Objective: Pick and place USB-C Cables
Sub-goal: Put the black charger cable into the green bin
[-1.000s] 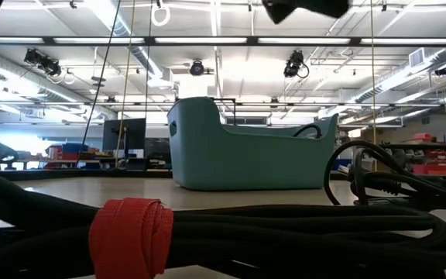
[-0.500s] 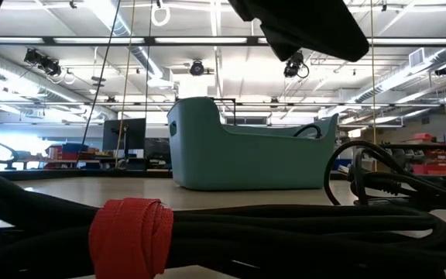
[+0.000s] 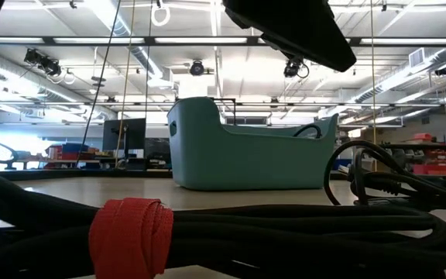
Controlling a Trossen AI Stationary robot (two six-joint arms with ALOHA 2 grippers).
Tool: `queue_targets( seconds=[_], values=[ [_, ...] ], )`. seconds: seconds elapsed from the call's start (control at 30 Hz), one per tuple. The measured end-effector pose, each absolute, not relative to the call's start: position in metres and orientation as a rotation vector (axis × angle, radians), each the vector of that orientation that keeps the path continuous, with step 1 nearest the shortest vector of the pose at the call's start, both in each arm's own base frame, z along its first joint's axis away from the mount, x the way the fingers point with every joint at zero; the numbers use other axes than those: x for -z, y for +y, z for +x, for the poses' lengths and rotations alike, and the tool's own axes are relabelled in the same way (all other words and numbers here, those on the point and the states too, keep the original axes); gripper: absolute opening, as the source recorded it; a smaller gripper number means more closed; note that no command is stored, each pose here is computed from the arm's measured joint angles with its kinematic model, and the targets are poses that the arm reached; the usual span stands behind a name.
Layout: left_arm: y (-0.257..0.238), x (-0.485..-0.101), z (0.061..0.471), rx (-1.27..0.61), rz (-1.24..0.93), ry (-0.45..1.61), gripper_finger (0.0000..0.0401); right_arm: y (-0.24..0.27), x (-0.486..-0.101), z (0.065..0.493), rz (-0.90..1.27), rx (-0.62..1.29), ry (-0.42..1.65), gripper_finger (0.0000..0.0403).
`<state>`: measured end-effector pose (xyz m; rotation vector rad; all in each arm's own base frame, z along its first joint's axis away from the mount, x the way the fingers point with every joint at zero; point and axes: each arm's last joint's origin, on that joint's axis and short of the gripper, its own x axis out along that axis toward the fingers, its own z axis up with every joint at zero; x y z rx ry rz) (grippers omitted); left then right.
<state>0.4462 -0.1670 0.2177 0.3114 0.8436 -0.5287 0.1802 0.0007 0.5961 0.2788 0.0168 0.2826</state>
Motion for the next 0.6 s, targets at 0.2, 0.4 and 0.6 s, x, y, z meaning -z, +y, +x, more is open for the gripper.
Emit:
queue_targets(
  seconds=[0.2,0.4,0.6],
  values=[
    [-0.166,-0.215,0.447,0.538,0.319,0.852,0.0125,0.0,-0.596,0.181,0.279,-0.265,0.015,0.0146],
    [-0.167,-0.194,0.451,0.526,0.379,0.894,0.017,0.0,-0.595,0.182,0.28,-0.265,0.018,0.0146],
    [-0.165,-0.184,0.454,0.489,0.4,0.914,0.0193,0.0,-0.595,0.183,0.281,-0.264,0.025,0.0146]
  ],
)
